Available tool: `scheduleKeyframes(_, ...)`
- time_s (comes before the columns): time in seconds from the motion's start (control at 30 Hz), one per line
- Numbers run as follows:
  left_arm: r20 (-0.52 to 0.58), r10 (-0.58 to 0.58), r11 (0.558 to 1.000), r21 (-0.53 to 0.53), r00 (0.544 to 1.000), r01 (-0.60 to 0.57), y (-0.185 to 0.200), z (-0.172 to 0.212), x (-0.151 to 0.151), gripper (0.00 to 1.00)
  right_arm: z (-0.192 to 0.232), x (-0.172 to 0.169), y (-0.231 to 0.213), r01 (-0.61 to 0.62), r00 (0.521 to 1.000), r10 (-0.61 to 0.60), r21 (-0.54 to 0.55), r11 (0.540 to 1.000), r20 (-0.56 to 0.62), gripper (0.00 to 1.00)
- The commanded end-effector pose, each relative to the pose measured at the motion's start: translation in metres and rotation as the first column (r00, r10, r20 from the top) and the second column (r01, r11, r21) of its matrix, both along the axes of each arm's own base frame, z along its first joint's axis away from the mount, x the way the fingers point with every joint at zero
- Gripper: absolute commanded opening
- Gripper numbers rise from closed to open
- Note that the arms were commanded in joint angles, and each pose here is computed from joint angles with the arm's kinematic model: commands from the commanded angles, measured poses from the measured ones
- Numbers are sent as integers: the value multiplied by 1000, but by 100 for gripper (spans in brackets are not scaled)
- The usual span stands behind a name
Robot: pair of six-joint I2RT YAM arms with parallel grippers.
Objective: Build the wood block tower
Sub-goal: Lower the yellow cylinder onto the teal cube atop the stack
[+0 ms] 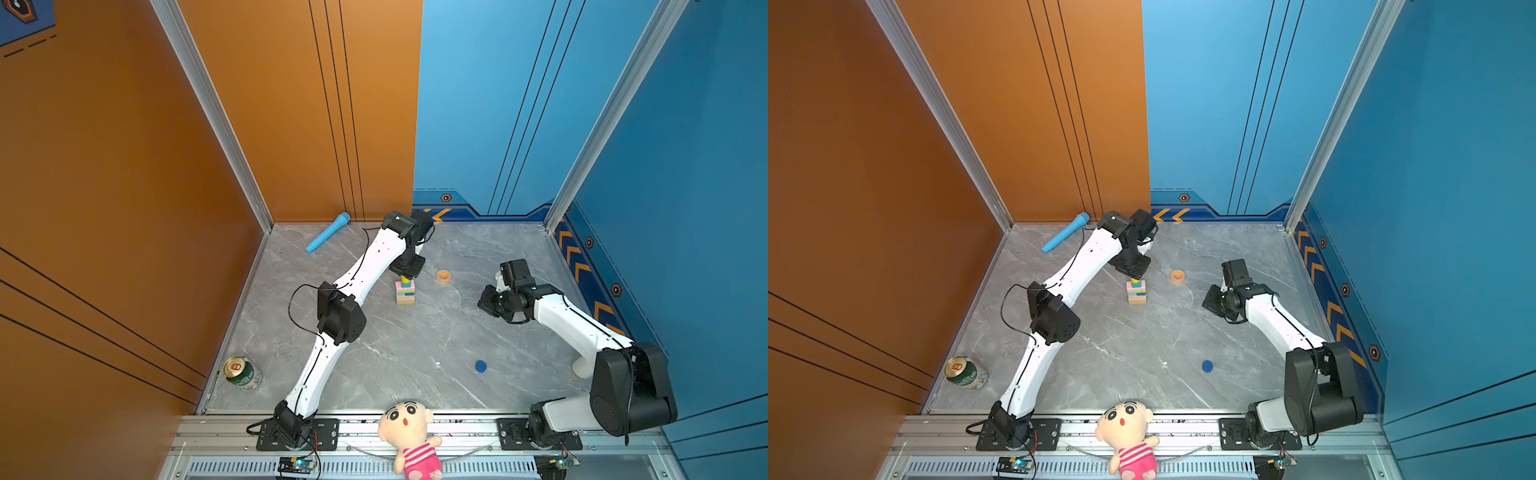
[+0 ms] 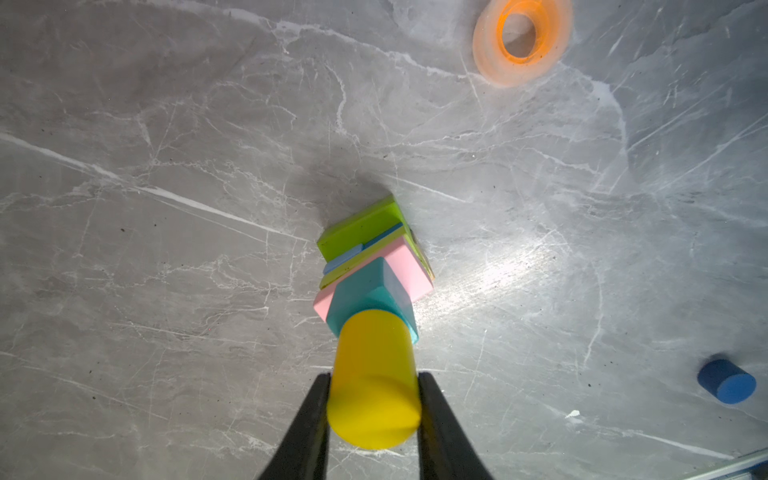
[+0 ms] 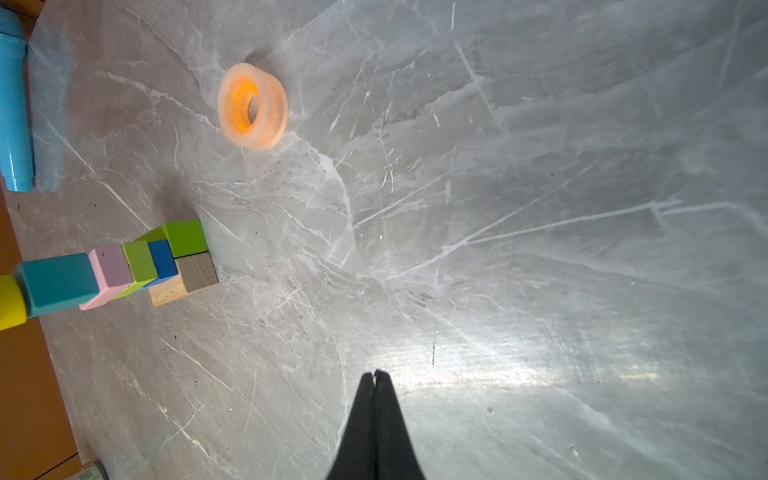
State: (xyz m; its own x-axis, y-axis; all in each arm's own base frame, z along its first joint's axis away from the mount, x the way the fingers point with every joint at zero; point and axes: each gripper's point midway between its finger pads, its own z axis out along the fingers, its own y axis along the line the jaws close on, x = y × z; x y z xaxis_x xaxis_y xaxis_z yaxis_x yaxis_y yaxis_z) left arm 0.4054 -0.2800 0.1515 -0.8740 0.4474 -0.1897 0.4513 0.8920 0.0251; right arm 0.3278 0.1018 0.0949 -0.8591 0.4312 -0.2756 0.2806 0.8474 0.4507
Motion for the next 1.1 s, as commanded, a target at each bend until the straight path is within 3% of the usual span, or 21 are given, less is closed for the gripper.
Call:
scheduleKeyframes(0.0,7,13,1000,26,1000,-13,3,-2,2,18,-8,-5,-2,-4,1000,4,2,1000,-26,2)
scheduleKeyframes(1.07,7,33,999,37,999,-33,4,-8,6,23,-9,-6,-2,-3,1000,4,5,1000,-28,2)
